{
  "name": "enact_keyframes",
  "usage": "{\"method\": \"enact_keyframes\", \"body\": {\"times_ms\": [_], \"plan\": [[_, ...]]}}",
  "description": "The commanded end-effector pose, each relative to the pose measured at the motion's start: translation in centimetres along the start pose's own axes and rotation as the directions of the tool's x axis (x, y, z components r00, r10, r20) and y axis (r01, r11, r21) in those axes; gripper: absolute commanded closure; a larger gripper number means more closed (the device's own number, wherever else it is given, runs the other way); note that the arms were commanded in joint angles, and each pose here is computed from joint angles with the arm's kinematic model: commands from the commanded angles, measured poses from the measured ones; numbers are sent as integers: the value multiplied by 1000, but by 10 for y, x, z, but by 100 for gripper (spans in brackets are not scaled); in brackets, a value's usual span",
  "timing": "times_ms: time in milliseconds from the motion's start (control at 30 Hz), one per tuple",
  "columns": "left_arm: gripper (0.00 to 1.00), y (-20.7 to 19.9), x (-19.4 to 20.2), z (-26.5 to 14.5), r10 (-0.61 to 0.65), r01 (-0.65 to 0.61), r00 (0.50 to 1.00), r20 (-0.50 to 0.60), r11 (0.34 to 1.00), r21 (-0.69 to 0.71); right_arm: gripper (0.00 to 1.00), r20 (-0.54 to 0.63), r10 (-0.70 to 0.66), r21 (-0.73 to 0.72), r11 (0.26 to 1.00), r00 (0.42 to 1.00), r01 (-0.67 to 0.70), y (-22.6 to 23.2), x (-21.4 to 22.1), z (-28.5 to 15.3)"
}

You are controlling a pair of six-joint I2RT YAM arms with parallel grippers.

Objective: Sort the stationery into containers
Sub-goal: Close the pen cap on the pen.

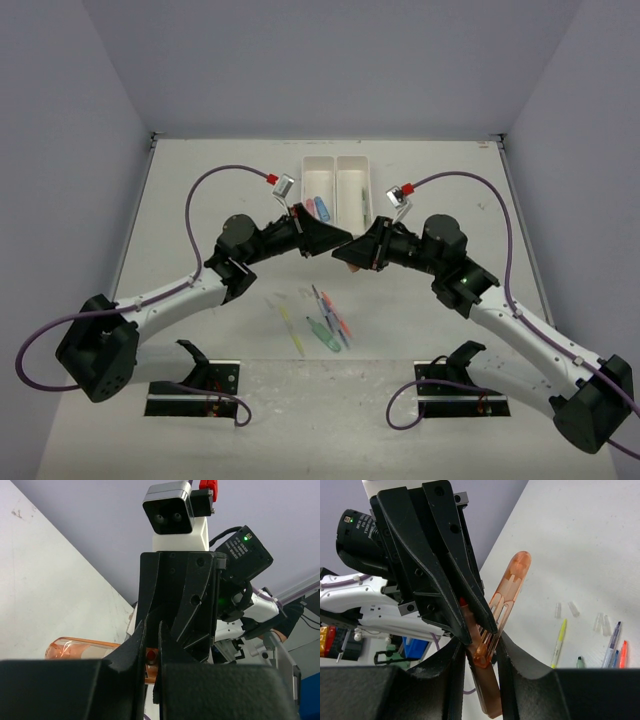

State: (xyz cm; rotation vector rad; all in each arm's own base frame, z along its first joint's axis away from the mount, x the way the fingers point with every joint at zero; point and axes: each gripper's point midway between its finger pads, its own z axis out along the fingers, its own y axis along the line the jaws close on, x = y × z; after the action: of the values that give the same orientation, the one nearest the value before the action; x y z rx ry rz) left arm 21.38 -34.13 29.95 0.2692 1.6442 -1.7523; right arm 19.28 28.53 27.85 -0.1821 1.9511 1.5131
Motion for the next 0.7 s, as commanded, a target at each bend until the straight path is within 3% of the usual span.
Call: {"method": "enact_keyframes", "body": {"times_ms": [0, 167, 267, 333, 400, 500, 667], "plan": [[100, -6, -2, 1, 95, -95, 995, -20, 995, -8, 99, 50, -113, -87, 989, 992, 117, 28, -18, -5], [100, -23, -25, 7, 253, -253, 967, -6, 967, -13, 100, 8, -169, -113, 979, 986, 169, 26, -4, -10], [69, -34, -37, 8, 326, -326, 945, 15, 945, -16, 100, 3, -186, -117, 976, 983, 185, 23, 1, -12], [39, -41, -51, 9, 374, -373, 926, 54, 927, -33, 100, -3, -195, -121, 974, 981, 193, 23, 3, -14], [30, -52, -66, 12, 419, -416, 904, 84, 908, -44, 100, 0, -201, -121, 972, 980, 200, 23, 4, -15], [27, -61, -82, 17, 447, -443, 888, 108, 895, -60, 100, 11, -214, -112, 970, 977, 214, 21, 2, -16], [22, -50, -109, 10, 465, -425, 872, 150, 874, -236, 100, 47, -252, -106, 961, 967, 255, 24, -2, -21]]}}
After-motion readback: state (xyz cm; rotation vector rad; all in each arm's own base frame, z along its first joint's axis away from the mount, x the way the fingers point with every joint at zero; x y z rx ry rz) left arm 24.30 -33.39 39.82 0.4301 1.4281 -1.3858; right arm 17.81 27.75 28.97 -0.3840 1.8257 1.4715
